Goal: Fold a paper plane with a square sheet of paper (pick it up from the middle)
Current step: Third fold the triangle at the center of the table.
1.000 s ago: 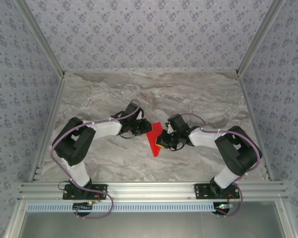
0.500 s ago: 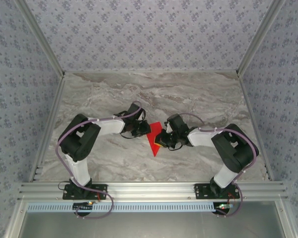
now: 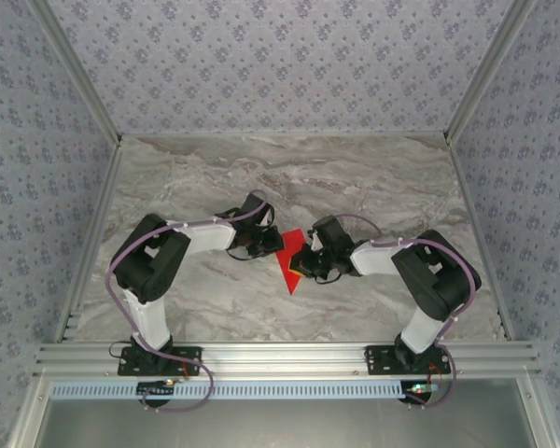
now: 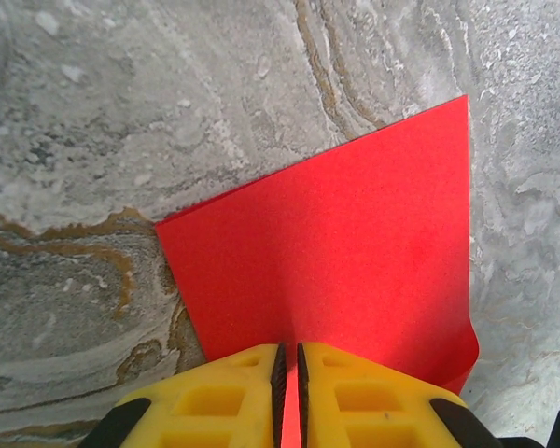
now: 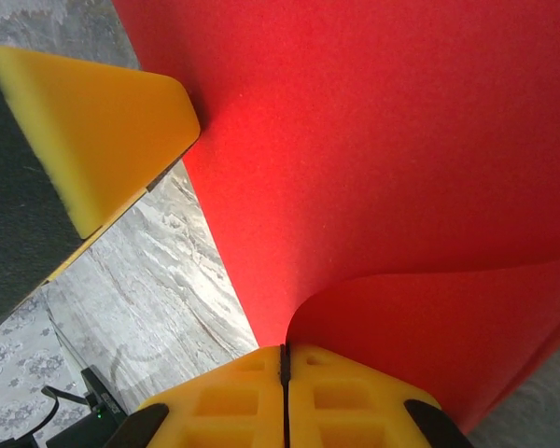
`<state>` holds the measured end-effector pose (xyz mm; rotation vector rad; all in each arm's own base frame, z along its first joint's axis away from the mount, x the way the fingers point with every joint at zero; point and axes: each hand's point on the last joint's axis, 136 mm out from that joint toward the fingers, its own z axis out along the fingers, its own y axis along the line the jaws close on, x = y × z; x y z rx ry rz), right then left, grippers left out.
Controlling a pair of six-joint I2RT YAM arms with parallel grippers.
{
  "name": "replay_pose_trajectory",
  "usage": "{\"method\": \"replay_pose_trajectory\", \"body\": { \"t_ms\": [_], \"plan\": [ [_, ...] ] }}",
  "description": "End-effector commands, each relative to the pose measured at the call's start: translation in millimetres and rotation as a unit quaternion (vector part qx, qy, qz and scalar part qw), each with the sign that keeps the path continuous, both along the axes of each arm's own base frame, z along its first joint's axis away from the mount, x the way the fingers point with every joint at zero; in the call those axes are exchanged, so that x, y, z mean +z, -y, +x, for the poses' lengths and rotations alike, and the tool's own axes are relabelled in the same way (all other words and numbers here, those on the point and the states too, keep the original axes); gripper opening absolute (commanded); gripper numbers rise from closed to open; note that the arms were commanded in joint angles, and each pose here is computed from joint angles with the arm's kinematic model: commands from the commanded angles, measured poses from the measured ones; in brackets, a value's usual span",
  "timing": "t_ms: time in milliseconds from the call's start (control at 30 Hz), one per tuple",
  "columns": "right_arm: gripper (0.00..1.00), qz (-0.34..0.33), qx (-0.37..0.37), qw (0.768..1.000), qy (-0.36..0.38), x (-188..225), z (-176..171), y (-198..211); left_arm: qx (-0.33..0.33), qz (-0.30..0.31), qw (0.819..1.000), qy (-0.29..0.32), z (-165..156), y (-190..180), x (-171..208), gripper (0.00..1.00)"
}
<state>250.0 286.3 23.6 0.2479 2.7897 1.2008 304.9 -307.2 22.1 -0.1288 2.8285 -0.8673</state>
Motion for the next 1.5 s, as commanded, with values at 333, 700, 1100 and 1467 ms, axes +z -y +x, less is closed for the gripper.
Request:
{"method": "replay_pose_trajectory", "body": {
  "t_ms": [333, 700, 1100, 1467],
  "plan": [
    [0.08, -0.009, -0.010, 1.000, 0.001, -11, 1, 2, -0.012, 0.023, 0.999, -0.020, -10, -2, -14, 0.14],
    [0.08, -0.005, -0.009, 1.000, 0.008, -10, 2, 1, -0.013, 0.025, 0.999, -0.024, -12, -3, -18, 0.14],
    [0.08, -0.008, -0.003, 1.000, 0.006, -16, 2, 0, -0.014, 0.024, 0.999, -0.026, -12, -2, -18, 0.14],
    [0.07, -0.016, -0.003, 1.000, 0.000, -23, 1, 4, -0.015, 0.026, 0.999, -0.029, -14, -3, -20, 0.14]
  ]
}}
